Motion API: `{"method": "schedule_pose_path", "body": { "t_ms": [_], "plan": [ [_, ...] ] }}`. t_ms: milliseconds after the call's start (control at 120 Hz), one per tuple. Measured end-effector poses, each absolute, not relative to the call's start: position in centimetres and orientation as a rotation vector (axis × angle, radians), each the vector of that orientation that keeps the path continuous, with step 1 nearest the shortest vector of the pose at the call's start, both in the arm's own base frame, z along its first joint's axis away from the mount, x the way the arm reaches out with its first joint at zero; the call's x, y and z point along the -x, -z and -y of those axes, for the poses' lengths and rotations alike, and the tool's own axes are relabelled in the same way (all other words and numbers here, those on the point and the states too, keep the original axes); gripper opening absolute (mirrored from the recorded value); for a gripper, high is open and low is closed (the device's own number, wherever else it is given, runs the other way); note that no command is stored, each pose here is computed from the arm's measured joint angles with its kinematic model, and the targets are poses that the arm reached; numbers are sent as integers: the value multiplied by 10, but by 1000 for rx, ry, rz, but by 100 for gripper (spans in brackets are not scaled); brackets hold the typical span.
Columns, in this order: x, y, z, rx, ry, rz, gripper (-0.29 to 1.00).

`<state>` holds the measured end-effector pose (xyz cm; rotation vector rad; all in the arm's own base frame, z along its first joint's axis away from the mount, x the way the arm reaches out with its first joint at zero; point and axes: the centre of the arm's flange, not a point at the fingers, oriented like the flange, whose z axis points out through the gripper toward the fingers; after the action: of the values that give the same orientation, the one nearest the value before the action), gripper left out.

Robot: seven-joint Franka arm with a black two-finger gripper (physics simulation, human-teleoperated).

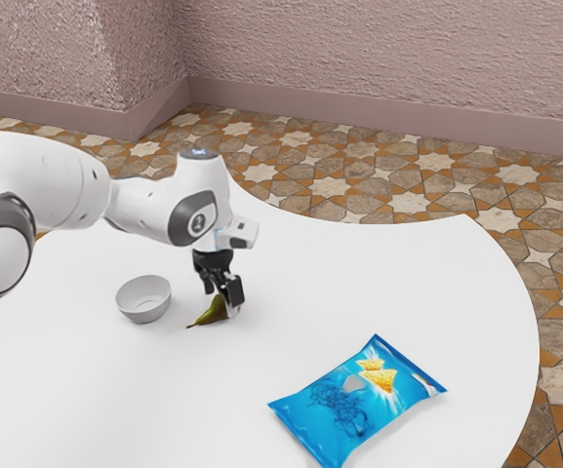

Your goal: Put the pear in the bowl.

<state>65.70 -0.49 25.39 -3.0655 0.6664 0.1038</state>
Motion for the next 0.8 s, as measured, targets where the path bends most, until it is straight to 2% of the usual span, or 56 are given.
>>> {"method": "schedule_pose_path", "body": {
  "t_ms": [250,525,800],
  "plan": [
    [-658,-250,8,3061,-96,-707,69],
    [-659,-255,8,3061,-77,-715,45],
    [-660,-256,8,3060,-70,-718,35]
  ]
}}
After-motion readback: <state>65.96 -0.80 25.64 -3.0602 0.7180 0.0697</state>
